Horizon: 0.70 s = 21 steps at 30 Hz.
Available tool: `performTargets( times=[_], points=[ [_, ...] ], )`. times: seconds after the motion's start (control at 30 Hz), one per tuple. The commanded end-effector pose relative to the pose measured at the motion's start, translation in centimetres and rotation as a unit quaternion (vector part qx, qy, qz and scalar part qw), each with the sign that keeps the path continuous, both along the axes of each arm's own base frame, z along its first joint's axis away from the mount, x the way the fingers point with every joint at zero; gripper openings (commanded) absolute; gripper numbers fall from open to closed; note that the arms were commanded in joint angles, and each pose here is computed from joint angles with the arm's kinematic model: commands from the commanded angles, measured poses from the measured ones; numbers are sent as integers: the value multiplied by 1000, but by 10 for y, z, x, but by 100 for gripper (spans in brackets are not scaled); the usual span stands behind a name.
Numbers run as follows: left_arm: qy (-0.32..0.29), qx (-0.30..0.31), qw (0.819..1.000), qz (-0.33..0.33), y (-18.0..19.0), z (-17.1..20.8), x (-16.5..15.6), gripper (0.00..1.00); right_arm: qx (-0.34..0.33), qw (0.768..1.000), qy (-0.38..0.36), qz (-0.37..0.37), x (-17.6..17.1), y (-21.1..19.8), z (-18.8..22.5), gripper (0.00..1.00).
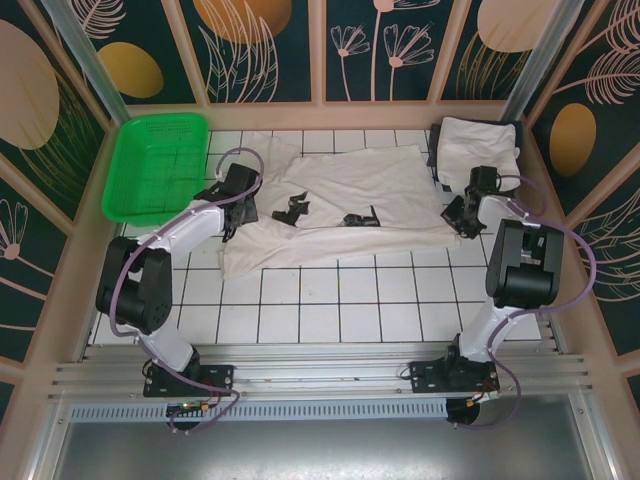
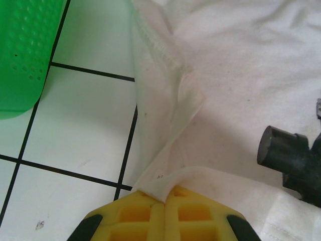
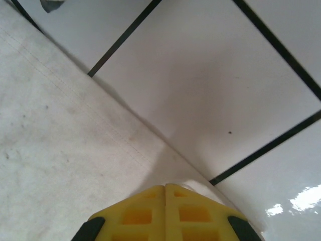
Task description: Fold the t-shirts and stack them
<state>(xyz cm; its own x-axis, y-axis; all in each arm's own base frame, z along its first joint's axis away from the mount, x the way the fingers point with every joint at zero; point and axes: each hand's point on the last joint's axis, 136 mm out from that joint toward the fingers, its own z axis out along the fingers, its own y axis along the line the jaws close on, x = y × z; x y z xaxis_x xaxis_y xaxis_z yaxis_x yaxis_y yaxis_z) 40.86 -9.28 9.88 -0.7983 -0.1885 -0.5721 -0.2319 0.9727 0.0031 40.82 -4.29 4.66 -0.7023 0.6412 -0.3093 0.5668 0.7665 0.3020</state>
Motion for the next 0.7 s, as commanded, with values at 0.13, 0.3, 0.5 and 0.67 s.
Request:
performTargets(
  times=[0.13, 0.3, 0.5, 0.67],
  points=[
    [13, 40, 999, 32, 23, 1, -2, 0, -7, 1000, -14, 17, 20, 7, 13, 4],
    [1, 39, 998, 44, 34, 10, -2, 0, -25, 1000, -12, 5, 24, -2, 16, 4],
    [4, 48, 997, 54, 43, 10, -2, 0, -30, 1000, -11, -1, 32, -6, 14, 3],
    [6, 38, 998, 47, 39, 7, 3, 0, -13, 1000, -22, 4, 43, 0, 13, 3]
  ],
)
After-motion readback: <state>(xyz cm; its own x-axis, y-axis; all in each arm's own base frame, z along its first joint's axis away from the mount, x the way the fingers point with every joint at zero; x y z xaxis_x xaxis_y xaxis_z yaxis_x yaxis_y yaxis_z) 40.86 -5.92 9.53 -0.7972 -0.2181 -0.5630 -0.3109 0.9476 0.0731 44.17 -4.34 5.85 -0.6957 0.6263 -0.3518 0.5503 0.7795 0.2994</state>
